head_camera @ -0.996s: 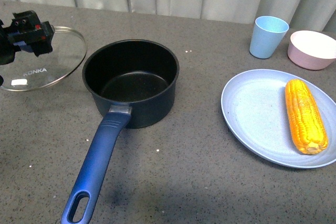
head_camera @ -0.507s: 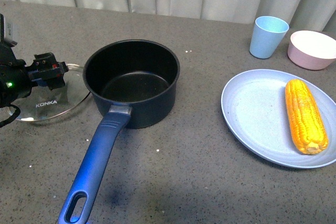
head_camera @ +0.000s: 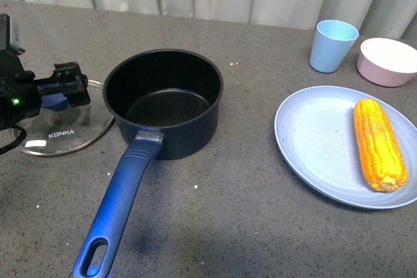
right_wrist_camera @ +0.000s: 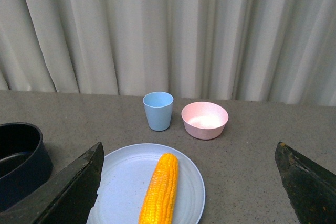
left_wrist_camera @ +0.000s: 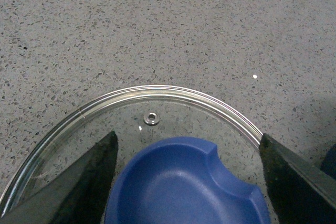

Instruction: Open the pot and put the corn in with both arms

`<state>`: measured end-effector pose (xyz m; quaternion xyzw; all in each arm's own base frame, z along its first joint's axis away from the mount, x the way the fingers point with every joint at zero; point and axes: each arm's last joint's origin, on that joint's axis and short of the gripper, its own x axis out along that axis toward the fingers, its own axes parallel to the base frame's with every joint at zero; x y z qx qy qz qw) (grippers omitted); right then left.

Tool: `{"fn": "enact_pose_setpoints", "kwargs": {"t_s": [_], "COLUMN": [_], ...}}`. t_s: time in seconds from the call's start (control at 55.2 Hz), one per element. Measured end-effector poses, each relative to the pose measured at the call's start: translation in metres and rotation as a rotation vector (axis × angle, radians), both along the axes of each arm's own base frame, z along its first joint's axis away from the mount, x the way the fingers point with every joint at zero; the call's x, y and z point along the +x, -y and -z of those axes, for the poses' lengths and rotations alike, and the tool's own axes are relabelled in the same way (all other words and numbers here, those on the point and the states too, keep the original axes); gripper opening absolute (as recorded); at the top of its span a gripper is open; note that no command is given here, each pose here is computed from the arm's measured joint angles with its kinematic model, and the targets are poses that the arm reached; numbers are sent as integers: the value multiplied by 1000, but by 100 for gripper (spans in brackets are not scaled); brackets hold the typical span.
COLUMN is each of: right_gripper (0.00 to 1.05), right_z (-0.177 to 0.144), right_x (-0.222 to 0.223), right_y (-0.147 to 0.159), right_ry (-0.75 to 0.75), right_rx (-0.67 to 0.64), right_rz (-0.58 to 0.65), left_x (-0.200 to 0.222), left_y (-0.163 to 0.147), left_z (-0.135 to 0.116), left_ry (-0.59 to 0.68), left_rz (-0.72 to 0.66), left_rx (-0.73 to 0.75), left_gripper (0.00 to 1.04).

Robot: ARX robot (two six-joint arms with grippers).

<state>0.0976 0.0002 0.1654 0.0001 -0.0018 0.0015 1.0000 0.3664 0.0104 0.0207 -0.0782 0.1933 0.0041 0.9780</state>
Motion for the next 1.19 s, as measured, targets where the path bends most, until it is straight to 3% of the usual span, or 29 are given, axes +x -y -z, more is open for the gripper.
{"fn": "enact_pose_setpoints", "kwargs": {"t_s": [0.072, 0.326, 0.634, 0.76, 1.195], "right_gripper": [95, 95, 95, 95, 95], "right_z": [0, 0, 0, 0, 0], "right_x": [0, 0, 0, 0, 0], "right_y": [0, 0, 0, 0, 0], "right_ry": [0, 0, 0, 0, 0], "right_rx": [0, 0, 0, 0, 0], "right_rz": [0, 0, 0, 1, 0], "left_x": [0, -23, -88, -107, -168], "left_y": [0, -1, 10, 11, 11], "left_z": [-7, -57, -118, -123, -139], "left_ry": [11, 62, 194, 363, 369], "left_rz": [-3, -54, -143, -5, 10], "left_rx": [1, 21, 83, 115, 145], "left_gripper": [100, 98, 98, 75, 4]}}
